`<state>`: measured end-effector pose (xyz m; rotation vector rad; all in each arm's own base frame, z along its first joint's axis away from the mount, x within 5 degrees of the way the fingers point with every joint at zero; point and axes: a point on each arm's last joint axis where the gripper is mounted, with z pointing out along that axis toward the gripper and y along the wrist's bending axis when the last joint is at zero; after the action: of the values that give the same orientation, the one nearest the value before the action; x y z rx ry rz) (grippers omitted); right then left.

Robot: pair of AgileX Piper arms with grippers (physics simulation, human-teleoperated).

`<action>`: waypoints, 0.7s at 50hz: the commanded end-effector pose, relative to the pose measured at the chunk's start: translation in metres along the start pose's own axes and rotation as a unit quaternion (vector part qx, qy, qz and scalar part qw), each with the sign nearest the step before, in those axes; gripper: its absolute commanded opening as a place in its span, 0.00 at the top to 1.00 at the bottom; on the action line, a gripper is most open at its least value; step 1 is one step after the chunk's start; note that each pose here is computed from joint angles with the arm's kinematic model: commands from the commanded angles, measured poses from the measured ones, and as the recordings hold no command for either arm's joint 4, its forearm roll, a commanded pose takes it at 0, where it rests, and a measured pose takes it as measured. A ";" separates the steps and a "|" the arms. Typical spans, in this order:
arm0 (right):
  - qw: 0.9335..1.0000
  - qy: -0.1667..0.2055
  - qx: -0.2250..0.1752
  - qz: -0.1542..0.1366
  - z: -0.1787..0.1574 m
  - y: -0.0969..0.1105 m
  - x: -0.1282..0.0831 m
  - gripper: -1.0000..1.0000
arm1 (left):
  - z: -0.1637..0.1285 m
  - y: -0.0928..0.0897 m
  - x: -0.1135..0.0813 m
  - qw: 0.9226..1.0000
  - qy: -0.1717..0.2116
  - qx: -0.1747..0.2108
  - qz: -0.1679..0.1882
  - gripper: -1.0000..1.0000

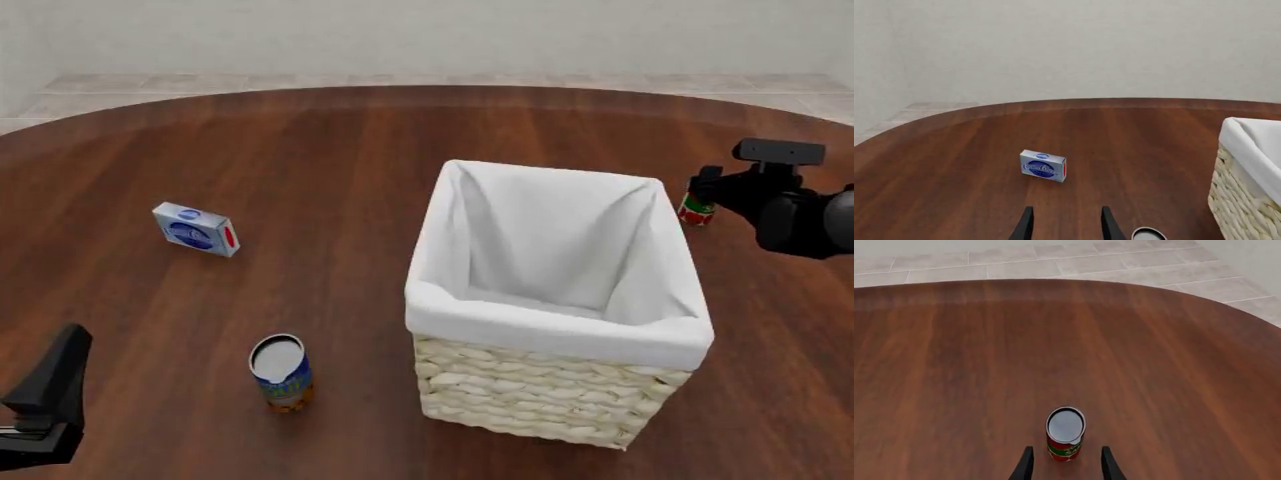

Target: Pick up the tomato sauce, and put it in the basket.

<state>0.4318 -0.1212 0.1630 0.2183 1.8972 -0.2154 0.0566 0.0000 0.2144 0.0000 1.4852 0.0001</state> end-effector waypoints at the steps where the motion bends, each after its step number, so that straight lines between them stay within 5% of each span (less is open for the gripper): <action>1: 1.000 0.010 -0.001 -0.006 0.023 0.000 0.007 0.00 | 0.000 0.000 0.000 1.000 0.000 0.000 0.000 0.00; 10: 1.000 0.020 0.001 -0.010 0.035 -0.002 0.007 0.00 | 0.000 0.000 0.000 1.000 0.000 0.000 0.000 0.00; 35: 0.997 0.068 0.000 -0.020 0.078 -0.003 0.052 0.00 | 0.000 0.000 0.000 1.000 0.000 0.000 0.000 0.00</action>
<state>0.4759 -0.1395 0.1086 0.2048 2.0027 -0.2341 0.0566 0.0000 0.2144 0.0000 1.4851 0.0001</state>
